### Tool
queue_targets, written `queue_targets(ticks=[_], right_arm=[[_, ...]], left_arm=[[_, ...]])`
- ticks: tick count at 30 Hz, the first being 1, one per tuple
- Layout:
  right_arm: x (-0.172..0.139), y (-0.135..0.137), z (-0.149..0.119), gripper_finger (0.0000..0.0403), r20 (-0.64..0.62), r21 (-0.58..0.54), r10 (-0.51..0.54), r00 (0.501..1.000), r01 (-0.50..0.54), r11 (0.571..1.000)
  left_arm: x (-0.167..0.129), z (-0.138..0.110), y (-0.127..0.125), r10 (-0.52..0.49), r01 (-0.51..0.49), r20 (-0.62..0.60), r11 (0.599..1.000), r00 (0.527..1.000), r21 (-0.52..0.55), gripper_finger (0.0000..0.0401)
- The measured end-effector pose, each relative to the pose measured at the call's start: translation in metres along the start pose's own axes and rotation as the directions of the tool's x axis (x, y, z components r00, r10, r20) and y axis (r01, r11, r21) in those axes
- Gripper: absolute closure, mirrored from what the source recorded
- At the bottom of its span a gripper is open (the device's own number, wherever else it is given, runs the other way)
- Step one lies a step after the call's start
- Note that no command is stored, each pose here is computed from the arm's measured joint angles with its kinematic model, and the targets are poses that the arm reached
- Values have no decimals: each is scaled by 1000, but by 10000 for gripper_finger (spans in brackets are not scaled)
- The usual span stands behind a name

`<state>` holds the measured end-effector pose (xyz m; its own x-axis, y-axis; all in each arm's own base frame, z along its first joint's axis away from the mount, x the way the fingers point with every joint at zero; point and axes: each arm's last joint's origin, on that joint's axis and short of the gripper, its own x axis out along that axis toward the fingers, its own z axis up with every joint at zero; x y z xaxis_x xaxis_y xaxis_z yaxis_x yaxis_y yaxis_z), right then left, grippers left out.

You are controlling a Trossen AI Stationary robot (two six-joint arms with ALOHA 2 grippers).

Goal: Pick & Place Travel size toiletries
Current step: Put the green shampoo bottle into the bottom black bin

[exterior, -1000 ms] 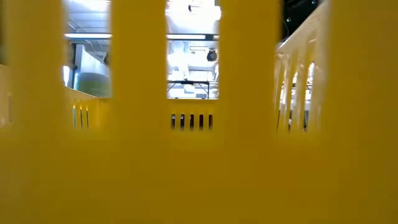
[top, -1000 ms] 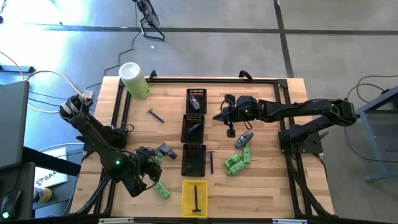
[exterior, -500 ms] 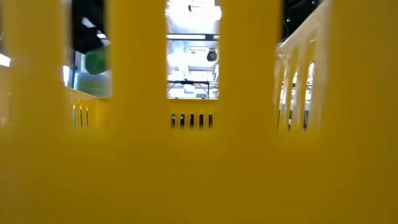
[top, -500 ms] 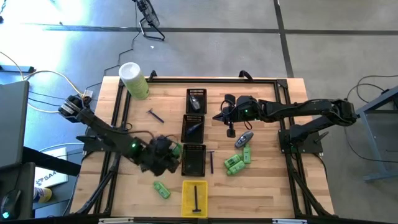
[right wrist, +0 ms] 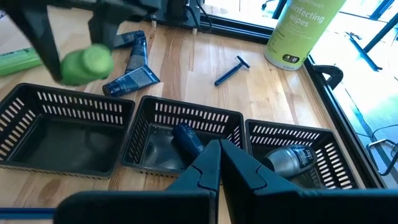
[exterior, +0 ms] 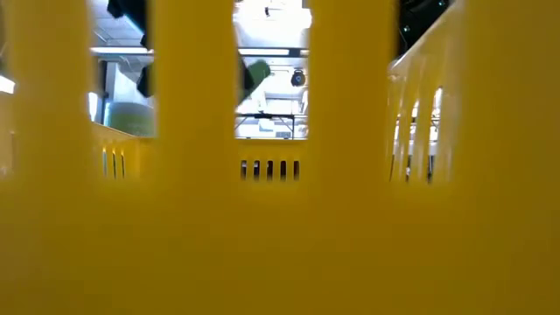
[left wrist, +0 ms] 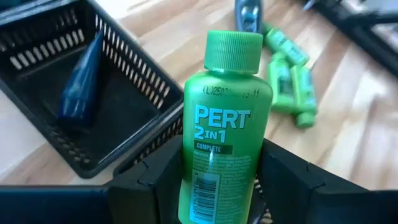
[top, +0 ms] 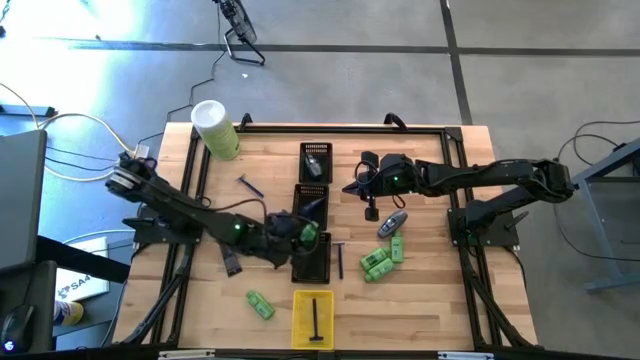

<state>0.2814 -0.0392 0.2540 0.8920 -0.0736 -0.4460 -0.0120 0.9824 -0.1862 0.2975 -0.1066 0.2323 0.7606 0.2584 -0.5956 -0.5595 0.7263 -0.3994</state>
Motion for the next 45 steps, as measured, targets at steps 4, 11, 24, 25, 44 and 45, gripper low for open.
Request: queue_targets(ticks=[4, 11, 24, 25, 44, 45], right_arm=[[0, 0, -1, 399, -8, 0, 2, 1000, -2, 1000], [0, 0, -1, 399, -14, 1, 3, 1000, -3, 1000], [0, 0, -1, 399, -13, 1, 3, 1000, -3, 1000], [0, 0, -1, 399, -13, 1, 3, 1000, -3, 1000], [0, 0, -1, 399, -13, 1, 3, 1000, -3, 1000], [0, 0, -1, 399, -13, 1, 3, 1000, -3, 1000]], left_arm=[[18, -11, -3, 8, -8, -4, 1000, 1000, 8, 224], [37, -27, 0, 54, -55, -34, 998, 998, -36, 224], [41, -31, -1, 37, -43, -73, 995, 997, -89, 224], [41, -32, -1, 33, -40, -82, 995, 996, -88, 224], [38, -36, -3, 7, -15, -131, 998, 991, -56, 216], [38, -36, -3, 6, -12, -133, 999, 991, -47, 214]])
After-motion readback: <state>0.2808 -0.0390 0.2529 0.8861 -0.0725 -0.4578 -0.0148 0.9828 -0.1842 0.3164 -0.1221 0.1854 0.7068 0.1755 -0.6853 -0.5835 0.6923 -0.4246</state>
